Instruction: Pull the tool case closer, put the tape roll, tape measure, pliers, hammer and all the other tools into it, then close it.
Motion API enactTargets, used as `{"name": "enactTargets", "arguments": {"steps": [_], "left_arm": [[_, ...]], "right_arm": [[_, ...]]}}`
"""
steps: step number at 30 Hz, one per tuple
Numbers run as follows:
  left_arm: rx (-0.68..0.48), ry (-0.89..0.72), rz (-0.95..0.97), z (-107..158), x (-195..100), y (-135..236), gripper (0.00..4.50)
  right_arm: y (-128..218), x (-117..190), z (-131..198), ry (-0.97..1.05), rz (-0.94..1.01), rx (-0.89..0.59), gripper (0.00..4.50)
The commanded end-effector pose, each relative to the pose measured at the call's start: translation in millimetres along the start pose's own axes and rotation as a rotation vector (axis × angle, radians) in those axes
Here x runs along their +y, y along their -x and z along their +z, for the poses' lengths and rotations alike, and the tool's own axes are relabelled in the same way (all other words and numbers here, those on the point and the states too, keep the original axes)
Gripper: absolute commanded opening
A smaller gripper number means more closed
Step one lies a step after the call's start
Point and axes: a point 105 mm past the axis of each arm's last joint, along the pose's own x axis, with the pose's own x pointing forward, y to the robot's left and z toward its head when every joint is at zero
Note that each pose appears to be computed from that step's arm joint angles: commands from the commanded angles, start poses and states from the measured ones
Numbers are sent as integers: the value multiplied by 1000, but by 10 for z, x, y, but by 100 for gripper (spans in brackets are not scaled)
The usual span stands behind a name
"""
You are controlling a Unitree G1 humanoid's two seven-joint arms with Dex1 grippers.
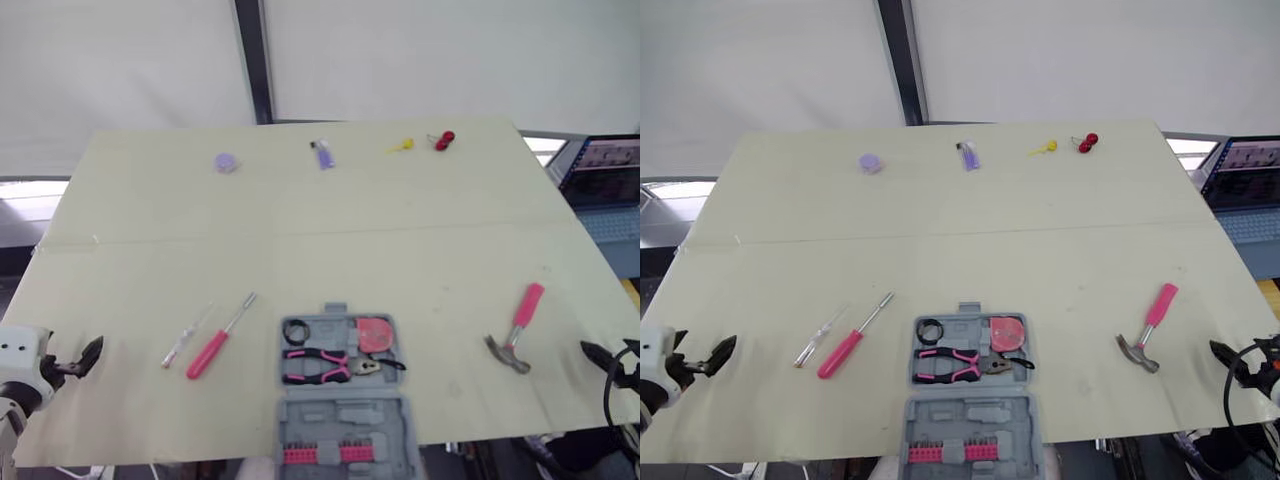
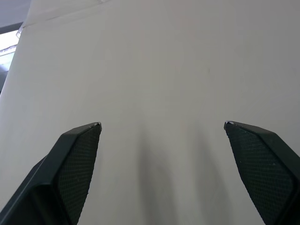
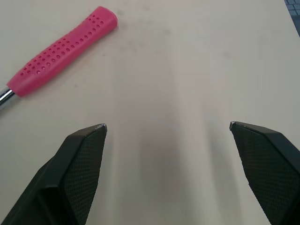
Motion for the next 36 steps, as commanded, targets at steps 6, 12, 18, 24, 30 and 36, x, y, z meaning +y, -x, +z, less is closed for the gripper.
{"name": "enactTargets", "arguments": {"steps": [6, 12, 18, 24, 30, 36], "left_arm": [[-135, -61, -546, 578, -904, -29, 450], [-65, -156, -955, 648, -1603, 122, 331], [102, -319, -1198, 413, -2020, 183, 42], [164, -351, -1303, 300, -2282, 201, 3], [211, -380, -1321, 135, -2493, 144, 3], [194, -364, -1308, 138, -2658, 79, 3]], "right_arm": [[-41, 939, 519, 134, 457, 26, 444], [-37, 1746, 558, 305, 751, 110, 280], [-50, 2211, 259, 529, 954, 262, 0], [-63, 2374, 21, 617, 1037, 344, 0], [-47, 2459, -120, 650, 1067, 383, 0], [-39, 2559, -152, 645, 1077, 367, 0]]}}
